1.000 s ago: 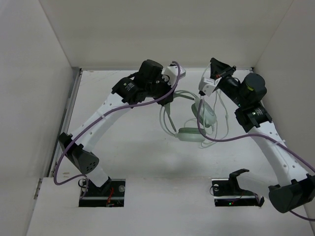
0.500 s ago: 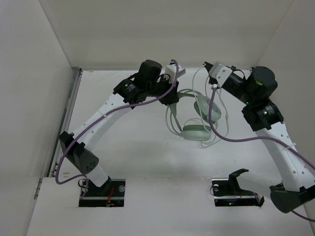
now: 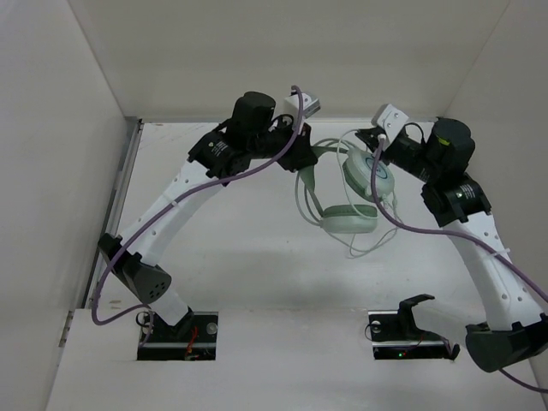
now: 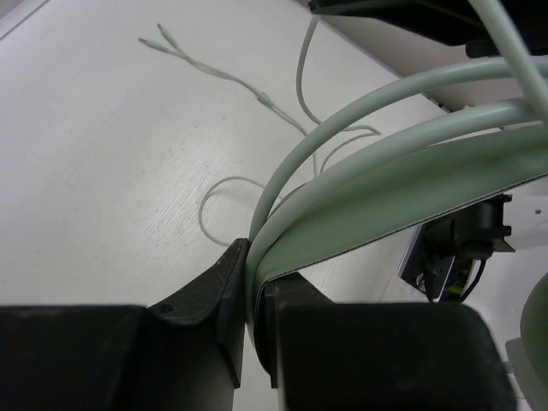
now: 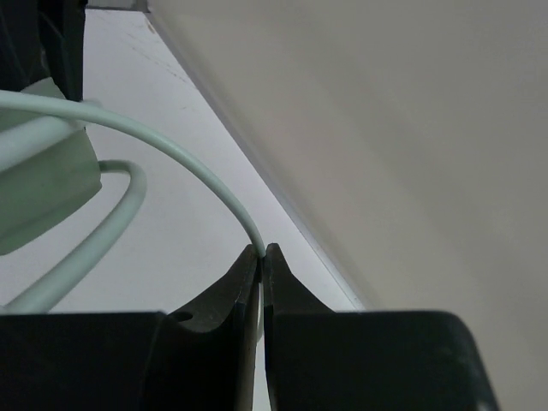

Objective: Wrap the headphones

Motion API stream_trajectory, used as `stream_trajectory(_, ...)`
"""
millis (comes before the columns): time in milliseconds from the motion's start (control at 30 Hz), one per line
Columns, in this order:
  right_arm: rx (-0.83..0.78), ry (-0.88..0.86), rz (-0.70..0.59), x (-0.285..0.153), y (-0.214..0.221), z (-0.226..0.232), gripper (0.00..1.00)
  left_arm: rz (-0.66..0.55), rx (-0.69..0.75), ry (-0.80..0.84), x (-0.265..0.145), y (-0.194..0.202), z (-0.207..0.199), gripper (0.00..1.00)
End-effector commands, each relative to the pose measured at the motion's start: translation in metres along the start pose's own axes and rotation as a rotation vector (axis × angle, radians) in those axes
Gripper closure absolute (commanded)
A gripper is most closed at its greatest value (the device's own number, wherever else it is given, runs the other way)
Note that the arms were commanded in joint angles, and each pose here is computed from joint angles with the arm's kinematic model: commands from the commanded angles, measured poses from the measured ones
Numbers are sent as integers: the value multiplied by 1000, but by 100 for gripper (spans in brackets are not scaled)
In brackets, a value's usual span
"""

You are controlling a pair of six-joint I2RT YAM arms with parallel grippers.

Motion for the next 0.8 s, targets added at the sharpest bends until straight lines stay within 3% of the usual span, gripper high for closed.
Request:
stream_trajectory(0, 89, 5, -50, -6, -12, -4, 100, -192, 20, 81, -39, -58, -33, 100)
stream_trajectory(367, 382, -119, -187, -12, -45, 12, 99, -252, -34, 5, -48, -76, -7, 100)
stream_trajectory(533, 595, -218, -265, -17, -60, 26, 98, -329, -58, -51, -56, -103, 10, 100)
stream_trajectory(767, 706, -274, -278, -17, -47, 42, 97, -427, -47, -70, -69, -143, 12, 100)
Point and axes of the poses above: each gripper's point midway between its finger pads, its own x axis out along the fingers, its own z axis along the line the jaws close on, y = z × x, the point moved 1 cm from there along -x, back along the fingers, and after that the axes turned 2 degrees about -x, right-handed, at the moved point
